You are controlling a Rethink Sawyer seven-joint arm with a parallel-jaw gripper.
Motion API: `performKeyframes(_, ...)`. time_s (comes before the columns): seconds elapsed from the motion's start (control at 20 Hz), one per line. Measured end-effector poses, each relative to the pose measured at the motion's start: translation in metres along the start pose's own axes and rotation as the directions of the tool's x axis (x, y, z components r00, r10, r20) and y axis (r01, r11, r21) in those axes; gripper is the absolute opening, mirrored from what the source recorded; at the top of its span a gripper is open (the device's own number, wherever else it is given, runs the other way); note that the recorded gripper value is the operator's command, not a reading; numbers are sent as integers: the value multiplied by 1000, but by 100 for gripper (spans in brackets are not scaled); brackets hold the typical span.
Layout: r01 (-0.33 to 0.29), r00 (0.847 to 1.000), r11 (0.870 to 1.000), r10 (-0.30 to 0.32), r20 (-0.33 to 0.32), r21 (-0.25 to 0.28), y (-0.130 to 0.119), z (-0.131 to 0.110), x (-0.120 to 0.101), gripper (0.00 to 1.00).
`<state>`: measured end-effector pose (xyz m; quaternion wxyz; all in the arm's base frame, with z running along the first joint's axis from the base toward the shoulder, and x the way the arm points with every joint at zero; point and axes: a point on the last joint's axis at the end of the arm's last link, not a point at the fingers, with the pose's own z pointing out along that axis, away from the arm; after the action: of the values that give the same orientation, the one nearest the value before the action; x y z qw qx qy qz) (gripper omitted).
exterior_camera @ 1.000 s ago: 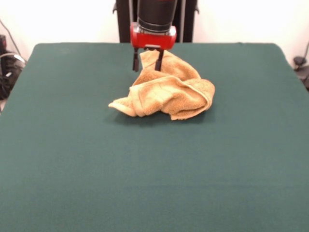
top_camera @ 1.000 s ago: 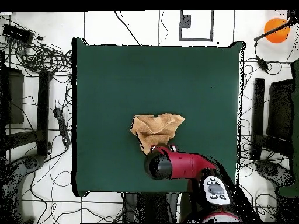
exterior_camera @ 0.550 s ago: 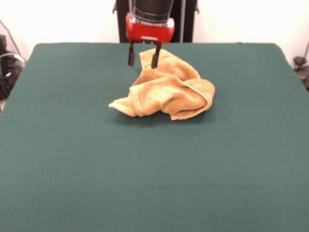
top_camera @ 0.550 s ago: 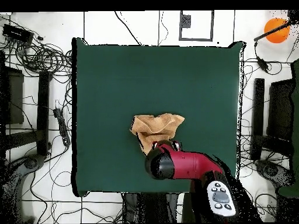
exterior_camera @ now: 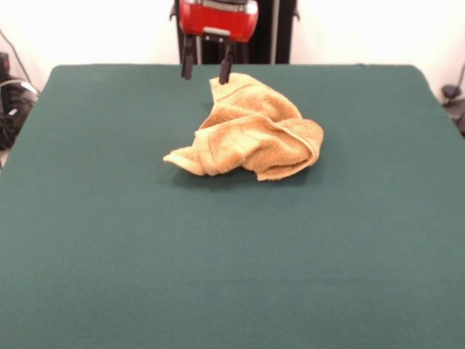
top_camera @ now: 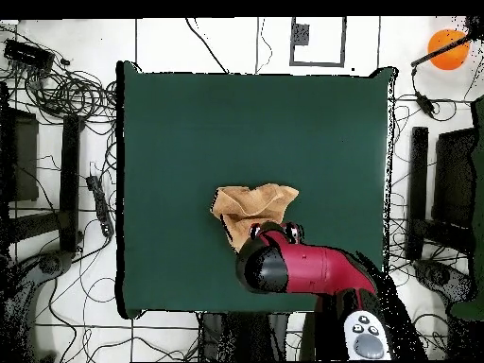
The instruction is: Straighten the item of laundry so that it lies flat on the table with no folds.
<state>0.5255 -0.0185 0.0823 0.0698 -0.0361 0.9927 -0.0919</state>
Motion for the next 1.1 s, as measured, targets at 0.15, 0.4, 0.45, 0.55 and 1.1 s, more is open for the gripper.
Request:
performKeyframes(0.15,-2,1000,1000,2,5,5,-2,-7,-3,100)
performKeyframes(0.4,-3,1000,1000,3,10,7,-3,-9,-5,100)
performKeyframes(0.45,-3,1000,1000,3,9,6,-3,-8,-4,100)
performKeyframes(0.55,-2,1000,1000,2,8,6,-3,-8,-4,100)
performKeyframes(1.1,19,1000,1000,-19,6,0,11,-8,-4,100)
